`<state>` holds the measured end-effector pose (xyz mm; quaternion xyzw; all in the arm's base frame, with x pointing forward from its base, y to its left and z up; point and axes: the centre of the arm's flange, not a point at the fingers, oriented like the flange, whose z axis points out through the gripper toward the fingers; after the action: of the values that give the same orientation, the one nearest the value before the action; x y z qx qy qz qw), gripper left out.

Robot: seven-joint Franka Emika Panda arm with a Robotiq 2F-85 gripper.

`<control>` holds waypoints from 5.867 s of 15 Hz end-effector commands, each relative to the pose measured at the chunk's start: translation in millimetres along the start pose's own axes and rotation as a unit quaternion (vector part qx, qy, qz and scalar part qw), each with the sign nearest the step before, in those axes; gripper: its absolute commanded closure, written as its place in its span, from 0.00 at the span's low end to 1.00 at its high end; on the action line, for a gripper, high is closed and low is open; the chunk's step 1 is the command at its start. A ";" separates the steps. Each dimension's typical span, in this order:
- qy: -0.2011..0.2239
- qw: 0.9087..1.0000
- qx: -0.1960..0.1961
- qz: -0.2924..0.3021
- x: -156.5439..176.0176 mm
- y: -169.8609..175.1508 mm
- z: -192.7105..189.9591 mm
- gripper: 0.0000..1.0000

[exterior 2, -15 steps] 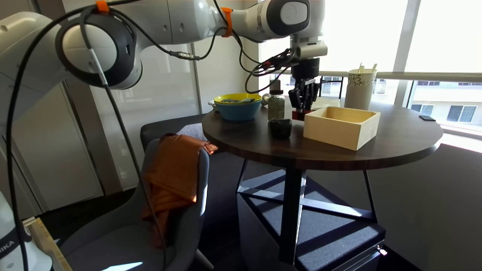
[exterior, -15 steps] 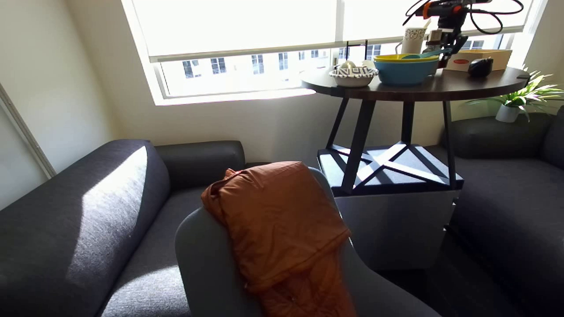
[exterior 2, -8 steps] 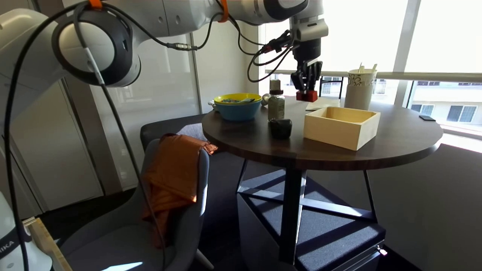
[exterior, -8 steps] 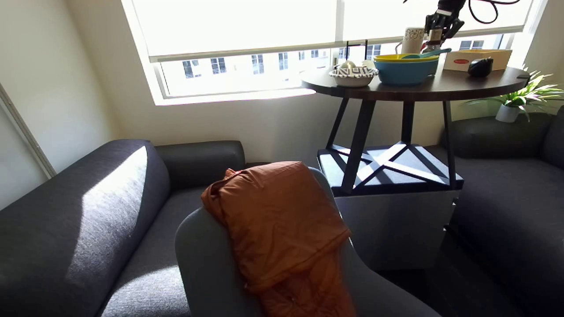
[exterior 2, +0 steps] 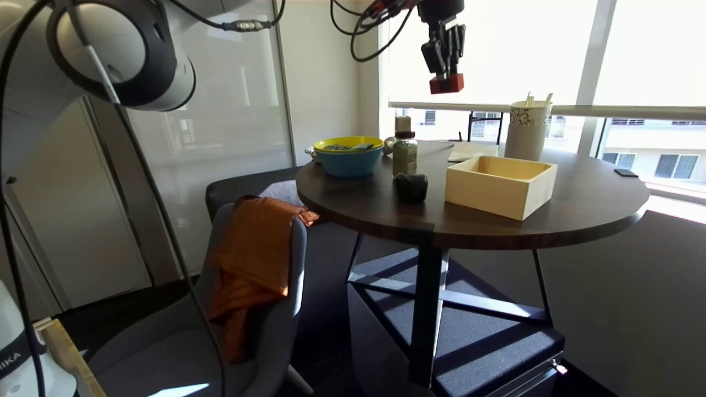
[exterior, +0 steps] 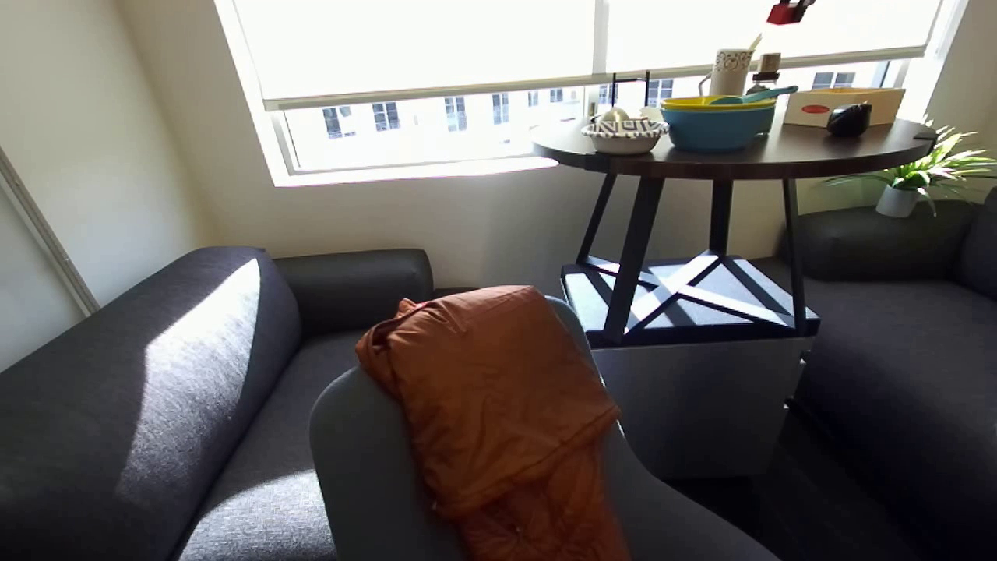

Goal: Put the red block on the wooden block

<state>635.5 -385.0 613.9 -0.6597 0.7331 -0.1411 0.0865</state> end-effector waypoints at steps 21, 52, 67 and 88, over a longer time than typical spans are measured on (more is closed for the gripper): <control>-0.027 0.981 -0.109 -0.156 -96.4 22.9 -34.1 0.92; -0.018 0.984 -0.145 -0.100 -76.2 -2.3 34.2 0.92; -0.021 0.985 -0.141 -0.096 -77.8 -6.3 34.2 0.28; 0.018 0.929 -0.010 -0.368 -43.8 97.5 -155.4 0.00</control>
<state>556.9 -332.1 737.2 -0.8525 0.5029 -0.1424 -0.0035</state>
